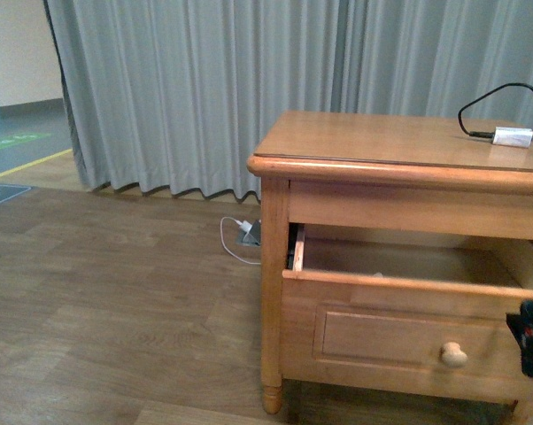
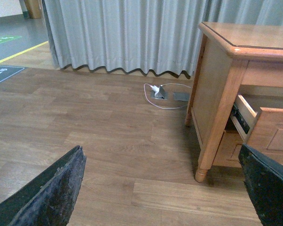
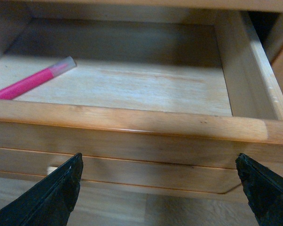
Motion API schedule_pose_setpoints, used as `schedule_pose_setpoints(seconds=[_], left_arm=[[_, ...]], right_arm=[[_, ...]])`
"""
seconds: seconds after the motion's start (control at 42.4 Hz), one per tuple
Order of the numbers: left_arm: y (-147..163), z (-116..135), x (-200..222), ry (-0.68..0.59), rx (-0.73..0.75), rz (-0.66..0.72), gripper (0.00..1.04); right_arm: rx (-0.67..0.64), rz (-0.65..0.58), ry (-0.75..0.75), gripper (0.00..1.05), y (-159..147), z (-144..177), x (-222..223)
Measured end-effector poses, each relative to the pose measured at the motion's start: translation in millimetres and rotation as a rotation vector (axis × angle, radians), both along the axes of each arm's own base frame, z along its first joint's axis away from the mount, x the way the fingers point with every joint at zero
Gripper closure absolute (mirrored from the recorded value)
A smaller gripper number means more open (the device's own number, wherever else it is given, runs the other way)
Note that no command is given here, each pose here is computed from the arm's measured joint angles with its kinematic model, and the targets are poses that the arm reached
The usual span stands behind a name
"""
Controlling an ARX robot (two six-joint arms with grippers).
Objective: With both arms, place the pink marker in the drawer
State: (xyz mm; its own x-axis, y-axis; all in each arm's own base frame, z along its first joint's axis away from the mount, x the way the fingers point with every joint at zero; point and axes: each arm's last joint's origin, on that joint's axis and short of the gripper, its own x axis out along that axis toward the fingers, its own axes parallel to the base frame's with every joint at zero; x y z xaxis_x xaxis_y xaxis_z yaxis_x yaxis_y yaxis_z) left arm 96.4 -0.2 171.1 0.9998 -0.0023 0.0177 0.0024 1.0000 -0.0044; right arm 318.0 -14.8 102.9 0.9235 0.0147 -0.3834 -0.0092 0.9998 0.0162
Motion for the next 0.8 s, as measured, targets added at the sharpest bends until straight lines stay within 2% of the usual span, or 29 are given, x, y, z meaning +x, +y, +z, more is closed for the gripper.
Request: schedule_pose_setpoints(seconds=[0.496, 0.803], left_arm=[[0.0, 0.0, 0.0, 0.0, 0.0, 0.0, 0.06], [0.0, 0.0, 0.0, 0.0, 0.0, 0.0, 0.06]], right_arm=[[0.047, -0.009, -0.085, 0.08, 27.6, -10.2, 86.6], [0.064, -0.057, -0.112, 0.08, 31.5, -13.3, 110.9]])
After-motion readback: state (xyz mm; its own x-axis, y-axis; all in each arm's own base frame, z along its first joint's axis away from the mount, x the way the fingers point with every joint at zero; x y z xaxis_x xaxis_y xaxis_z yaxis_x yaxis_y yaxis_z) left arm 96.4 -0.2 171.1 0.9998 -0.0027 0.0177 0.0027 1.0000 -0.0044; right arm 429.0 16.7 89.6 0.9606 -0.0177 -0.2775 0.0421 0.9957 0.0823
